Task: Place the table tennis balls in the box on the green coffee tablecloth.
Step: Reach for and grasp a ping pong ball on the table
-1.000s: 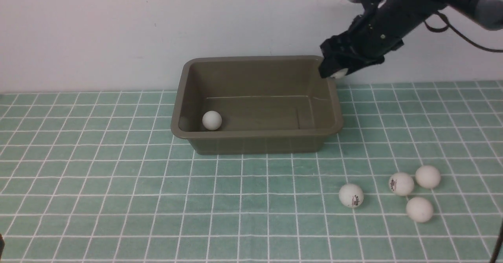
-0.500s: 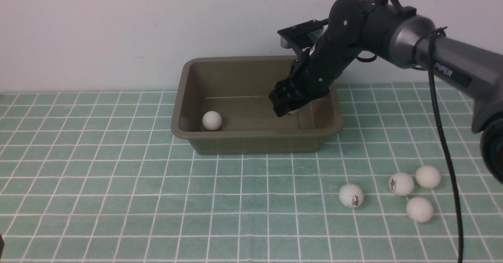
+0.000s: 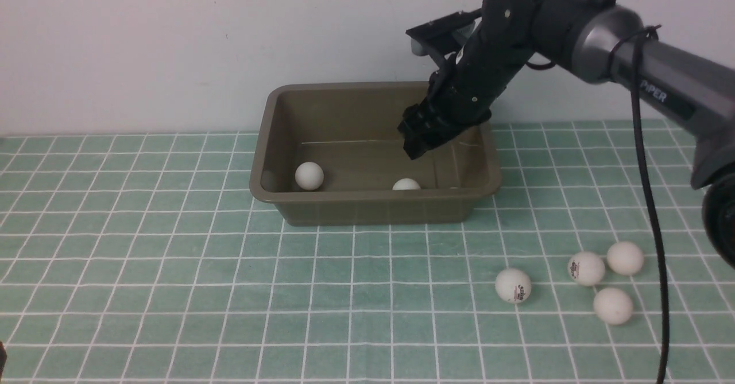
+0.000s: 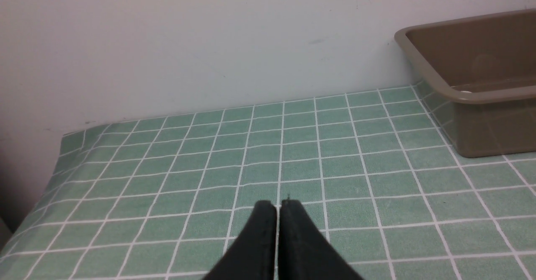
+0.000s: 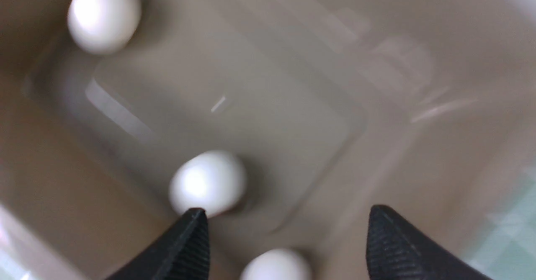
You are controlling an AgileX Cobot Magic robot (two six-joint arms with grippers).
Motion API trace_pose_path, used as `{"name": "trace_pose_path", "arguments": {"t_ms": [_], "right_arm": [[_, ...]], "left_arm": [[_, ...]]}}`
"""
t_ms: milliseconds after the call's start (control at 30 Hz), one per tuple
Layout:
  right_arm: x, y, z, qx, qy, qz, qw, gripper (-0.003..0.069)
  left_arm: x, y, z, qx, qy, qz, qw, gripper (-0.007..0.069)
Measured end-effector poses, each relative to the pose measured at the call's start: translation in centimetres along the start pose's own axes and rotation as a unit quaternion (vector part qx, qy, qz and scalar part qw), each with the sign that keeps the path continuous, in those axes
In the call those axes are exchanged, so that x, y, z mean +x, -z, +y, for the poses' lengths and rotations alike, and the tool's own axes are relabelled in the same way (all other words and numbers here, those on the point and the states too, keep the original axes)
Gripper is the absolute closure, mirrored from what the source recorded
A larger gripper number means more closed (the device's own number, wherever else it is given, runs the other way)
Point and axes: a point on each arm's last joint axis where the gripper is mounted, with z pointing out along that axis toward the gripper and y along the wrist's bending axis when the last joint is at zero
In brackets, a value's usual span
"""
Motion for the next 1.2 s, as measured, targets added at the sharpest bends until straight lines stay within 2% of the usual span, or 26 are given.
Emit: {"name": "trace_pose_path", "arguments": {"t_ms": [133, 367, 500, 700, 900, 1067, 1200], "right_arm": [[-1.3, 4.0, -0.8, 0.055, -0.015, -0.04, 0.998, 0.0199], [-0.8, 10.1, -1.9, 0.135, -0.046, -0.065, 0.988, 0.0199], [0.9, 13.8, -2.6, 0.164, -0.086, -0.07, 0.98, 0.0199], [7.1, 16.7, -3.9, 0.176, -0.152, -0.018, 0.972, 0.0199], [15.7, 11.0, -5.5, 0.159, -0.229, 0.112, 0.954, 0.0199], [20.1, 6.8, -6.3, 0.132, -0.325, 0.088, 0.933, 0.0199], [21.5, 5.7, -6.6, 0.124, -0.36, 0.065, 0.922, 0.0199]], "left_arm": [[0.0, 0.0, 0.0, 0.0, 0.0, 0.0, 1.0, 0.0633], [0.0, 0.0, 0.0, 0.0, 0.0, 0.0, 1.0, 0.0633], [0.0, 0.0, 0.0, 0.0, 0.0, 0.0, 1.0, 0.0633], [0.0, 0.0, 0.0, 0.0, 0.0, 0.0, 1.0, 0.0633], [0.0, 0.0, 0.0, 0.0, 0.0, 0.0, 1.0, 0.0633], [0.0, 0.0, 0.0, 0.0, 0.0, 0.0, 1.0, 0.0633], [0.0, 0.0, 0.0, 0.0, 0.0, 0.0, 1.0, 0.0633]]}}
